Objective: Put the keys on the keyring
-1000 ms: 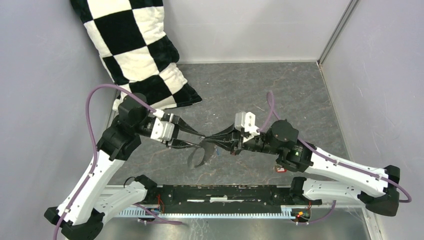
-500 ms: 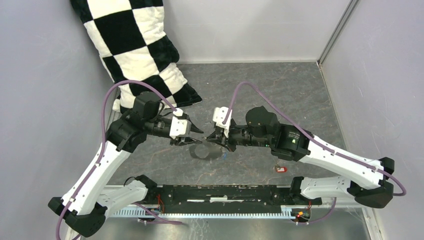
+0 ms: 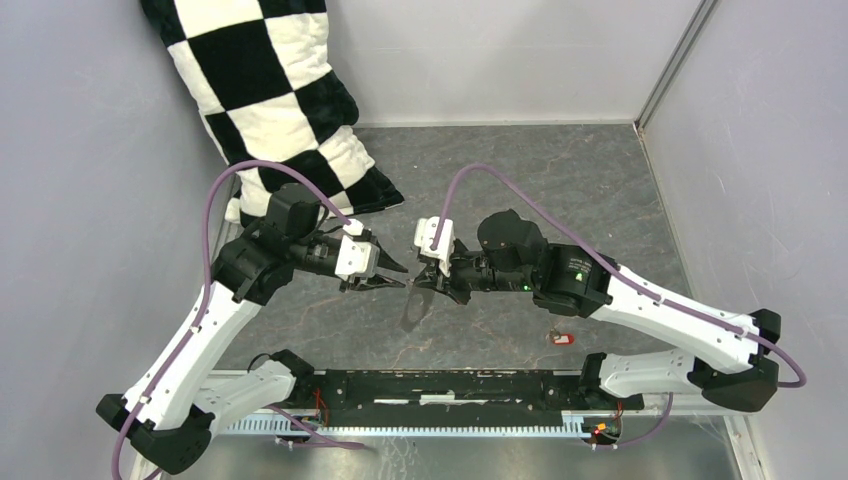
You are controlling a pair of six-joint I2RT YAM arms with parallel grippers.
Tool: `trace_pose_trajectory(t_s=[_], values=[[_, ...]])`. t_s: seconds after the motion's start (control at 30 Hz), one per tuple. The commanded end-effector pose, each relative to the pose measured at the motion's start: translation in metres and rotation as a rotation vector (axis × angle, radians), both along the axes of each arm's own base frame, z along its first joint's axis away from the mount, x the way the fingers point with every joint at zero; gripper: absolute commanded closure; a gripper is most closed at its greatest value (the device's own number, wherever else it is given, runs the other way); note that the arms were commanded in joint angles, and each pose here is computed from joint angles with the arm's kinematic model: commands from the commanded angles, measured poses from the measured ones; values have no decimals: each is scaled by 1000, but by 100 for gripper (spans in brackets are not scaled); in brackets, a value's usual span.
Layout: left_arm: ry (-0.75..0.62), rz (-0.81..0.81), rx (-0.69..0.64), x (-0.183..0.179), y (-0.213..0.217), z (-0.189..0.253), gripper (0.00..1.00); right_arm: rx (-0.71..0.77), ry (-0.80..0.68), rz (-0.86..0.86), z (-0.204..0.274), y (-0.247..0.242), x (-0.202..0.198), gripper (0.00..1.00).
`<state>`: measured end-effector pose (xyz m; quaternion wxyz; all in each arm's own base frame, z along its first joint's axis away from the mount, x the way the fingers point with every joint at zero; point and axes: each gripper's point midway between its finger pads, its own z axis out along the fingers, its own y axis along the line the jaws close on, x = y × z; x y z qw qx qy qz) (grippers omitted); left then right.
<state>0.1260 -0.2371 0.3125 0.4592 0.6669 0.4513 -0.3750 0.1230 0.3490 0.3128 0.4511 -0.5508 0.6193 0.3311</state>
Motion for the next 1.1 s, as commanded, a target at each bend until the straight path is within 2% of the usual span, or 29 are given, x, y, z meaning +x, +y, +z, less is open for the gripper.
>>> trace_pose_trajectory(t_s=[0.0, 0.27, 0.47, 0.57, 0.6, 0.63, 0.73, 0.83, 0.9, 1.07], values=[[-6, -64, -32, -10, -3, 6, 66, 90, -37, 26, 36, 10, -2, 99], [-4, -57, -18, -11, 0, -4, 68, 102, -33, 48, 40, 17, -3, 99], [-39, -42, -2, -7, 2, -11, 84, 106, -29, 53, 42, 19, -4, 99], [-56, -39, 5, -5, 3, -13, 97, 114, -22, 60, 44, 20, -6, 99], [-65, -36, 8, -4, 3, -14, 98, 122, -21, 60, 46, 19, -6, 99], [-71, -38, 7, -4, 3, -13, 98, 131, -19, 54, 47, 18, -6, 96], [-81, -81, -29, -11, 1, -5, 98, 174, -40, 7, 55, 7, -3, 73], [-69, -172, -108, -30, -2, 13, 98, 270, -77, -22, 62, -11, -5, 63], [-73, -239, -169, -44, -2, 28, 98, 380, -115, -35, 70, -28, -10, 62], [-32, -326, -272, -61, -4, 63, 98, 548, -165, -28, 67, -49, -21, 66]])
